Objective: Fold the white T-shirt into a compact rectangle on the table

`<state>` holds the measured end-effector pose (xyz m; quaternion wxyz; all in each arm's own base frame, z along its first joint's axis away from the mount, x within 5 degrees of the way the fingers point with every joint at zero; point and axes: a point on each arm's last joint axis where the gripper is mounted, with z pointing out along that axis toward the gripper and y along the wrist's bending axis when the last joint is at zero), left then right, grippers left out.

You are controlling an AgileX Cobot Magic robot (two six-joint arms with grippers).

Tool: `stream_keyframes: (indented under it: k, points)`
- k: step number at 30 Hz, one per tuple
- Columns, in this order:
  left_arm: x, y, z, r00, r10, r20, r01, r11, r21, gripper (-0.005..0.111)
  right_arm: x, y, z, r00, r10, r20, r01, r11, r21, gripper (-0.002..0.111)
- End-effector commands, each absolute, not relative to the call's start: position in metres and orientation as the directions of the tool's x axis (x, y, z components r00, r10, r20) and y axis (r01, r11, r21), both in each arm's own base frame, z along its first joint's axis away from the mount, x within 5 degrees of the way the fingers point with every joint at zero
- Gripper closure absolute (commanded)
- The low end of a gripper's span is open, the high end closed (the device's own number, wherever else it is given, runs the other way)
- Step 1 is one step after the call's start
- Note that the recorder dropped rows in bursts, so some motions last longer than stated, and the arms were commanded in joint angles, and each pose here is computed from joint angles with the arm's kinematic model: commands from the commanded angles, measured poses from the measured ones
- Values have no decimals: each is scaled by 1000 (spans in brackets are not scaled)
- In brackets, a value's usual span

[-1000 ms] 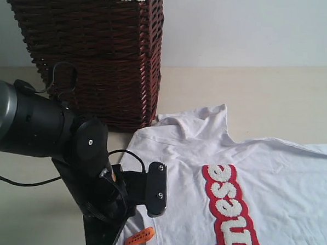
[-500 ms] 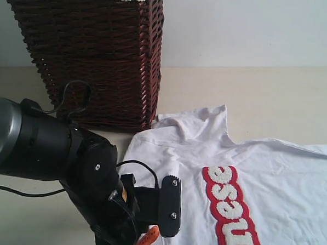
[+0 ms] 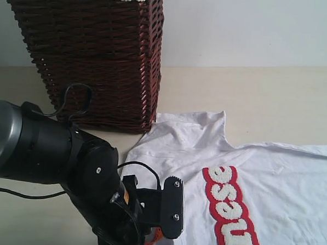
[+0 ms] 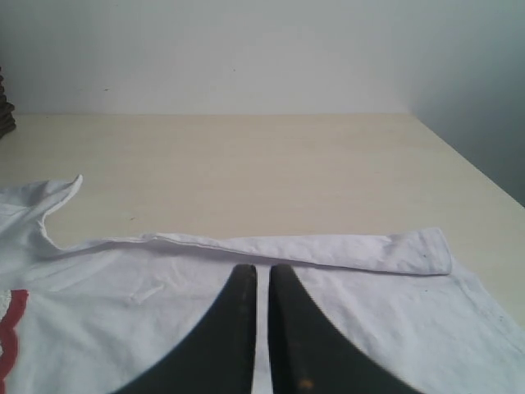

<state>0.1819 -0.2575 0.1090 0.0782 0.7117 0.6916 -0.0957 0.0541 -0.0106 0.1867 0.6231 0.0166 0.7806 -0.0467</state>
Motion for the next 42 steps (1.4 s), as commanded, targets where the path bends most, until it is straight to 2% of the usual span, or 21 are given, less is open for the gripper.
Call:
stream_keyframes:
  k: [1, 17, 20, 21, 23, 24, 29, 33, 34, 36, 37, 39, 40, 42]
  points:
    - [176, -251, 95, 43, 982, -186, 997, -55, -55, 107, 54, -10, 186, -214, -31, -976, 85, 995, -51, 100]
    - [176, -251, 95, 46, 981, -188, 997, -57, -54, 107, 54, -10, 186, -214, -31, -976, 85, 995, -51, 100]
    - [176, -251, 95, 46, 981, -188, 997, -57, -54, 107, 54, -8, 187, -194, 64, -979, 79, 996, 50, 100]
    - [176, -251, 95, 46, 981, -188, 997, -57, -54, 107, 55, -7, 189, -175, 38, -984, 67, 997, 26, 100]
    - [176, -251, 95, 46, 981, -188, 997, -57, -54, 107, 55, -10, 192, -161, -174, -971, 59, 981, -185, 100]
    - [176, -251, 95, 46, 981, -188, 997, -57, -54, 107, 55, -11, 192, -160, -230, -960, 62, 968, -242, 100]
    - [176, -251, 95, 46, 981, -188, 997, -57, -54, 107, 57, -11, 193, -174, -309, -935, 53, 945, -323, 100]
    - [177, -251, 95, 46, 981, -189, 997, -57, -51, 107, 83, -11, 193, -421, -448, -789, -93, 886, -454, 100]
    - [177, -251, 95, 46, 981, -190, 997, -56, -50, 107, 104, -10, 199, -494, -539, -683, -194, 833, -518, 100]
    - [177, -251, 95, 46, 981, -190, 997, -56, -50, 107, 149, -10, 217, -574, -586, -572, -273, 796, -541, 100]
    - [177, -251, 95, 46, 981, -190, 997, -56, -50, 107, 168, -10, 223, -599, -575, -557, -279, 802, -528, 100]
    - [177, -251, 95, 46, 981, -190, 997, -56, -50, 107, 205, -3, 245, -568, -456, -685, -196, 884, -425, 100]
    - [177, -251, 95, 46, 981, -190, 997, -56, -50, 107, 220, 1, 258, -536, -340, -773, -129, 937, -323, 100]
    - [177, -251, 95, 46, 981, -190, 997, -56, -50, 107, 237, 3, 284, -483, -119, -868, -8, 991, -131, 100]
